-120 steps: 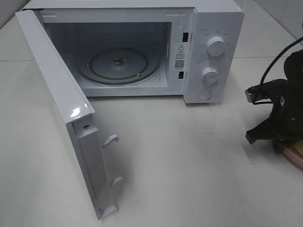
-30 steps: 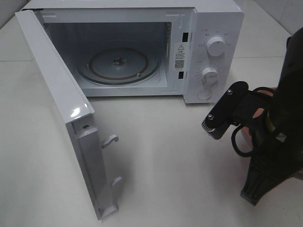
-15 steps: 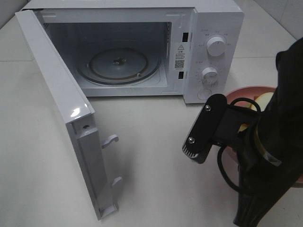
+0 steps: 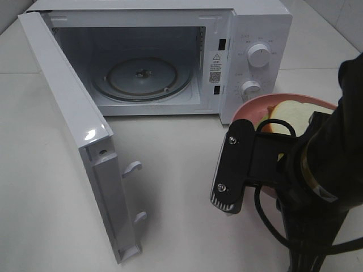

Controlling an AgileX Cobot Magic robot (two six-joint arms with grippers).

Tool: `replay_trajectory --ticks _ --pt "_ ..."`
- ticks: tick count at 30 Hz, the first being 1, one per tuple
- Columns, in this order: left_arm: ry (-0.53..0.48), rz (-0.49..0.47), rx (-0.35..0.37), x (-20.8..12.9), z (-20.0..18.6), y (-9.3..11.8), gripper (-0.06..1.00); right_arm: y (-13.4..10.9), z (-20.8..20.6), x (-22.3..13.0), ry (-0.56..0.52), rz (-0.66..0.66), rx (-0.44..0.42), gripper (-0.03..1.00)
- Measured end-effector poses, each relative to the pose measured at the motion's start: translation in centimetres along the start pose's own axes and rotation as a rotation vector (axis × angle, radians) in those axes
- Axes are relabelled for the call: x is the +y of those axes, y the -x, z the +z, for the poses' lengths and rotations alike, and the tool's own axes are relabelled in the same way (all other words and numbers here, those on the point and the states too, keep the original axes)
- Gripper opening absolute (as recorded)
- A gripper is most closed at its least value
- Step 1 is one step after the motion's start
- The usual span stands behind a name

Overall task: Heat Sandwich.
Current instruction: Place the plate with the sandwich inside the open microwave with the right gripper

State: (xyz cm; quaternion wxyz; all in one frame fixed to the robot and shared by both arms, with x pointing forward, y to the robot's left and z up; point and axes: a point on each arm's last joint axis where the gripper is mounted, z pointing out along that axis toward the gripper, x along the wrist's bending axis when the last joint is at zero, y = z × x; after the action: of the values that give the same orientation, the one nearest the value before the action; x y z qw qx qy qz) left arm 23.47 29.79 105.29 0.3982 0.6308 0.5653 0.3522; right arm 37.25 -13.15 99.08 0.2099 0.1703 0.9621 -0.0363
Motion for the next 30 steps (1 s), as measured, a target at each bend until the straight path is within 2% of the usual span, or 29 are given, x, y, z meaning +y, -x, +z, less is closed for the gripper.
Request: replay_trajectory --ticks 19,26,30 --pt "0.000 0.000 0.000 0.0 0.0 0.0 0.99 -0.1 -0.1 1.0 0.116 -0.326 -0.009 0.04" --pt "0.000 0.000 0.000 0.0 0.0 0.0 0.99 -0.4 -0.1 1.4 0.163 -0.510 0.005 0.04" --pt "0.000 0.000 0.000 0.0 0.0 0.0 0.99 -0.3 -0.1 1.4 0.162 -0.549 -0.009 0.04"
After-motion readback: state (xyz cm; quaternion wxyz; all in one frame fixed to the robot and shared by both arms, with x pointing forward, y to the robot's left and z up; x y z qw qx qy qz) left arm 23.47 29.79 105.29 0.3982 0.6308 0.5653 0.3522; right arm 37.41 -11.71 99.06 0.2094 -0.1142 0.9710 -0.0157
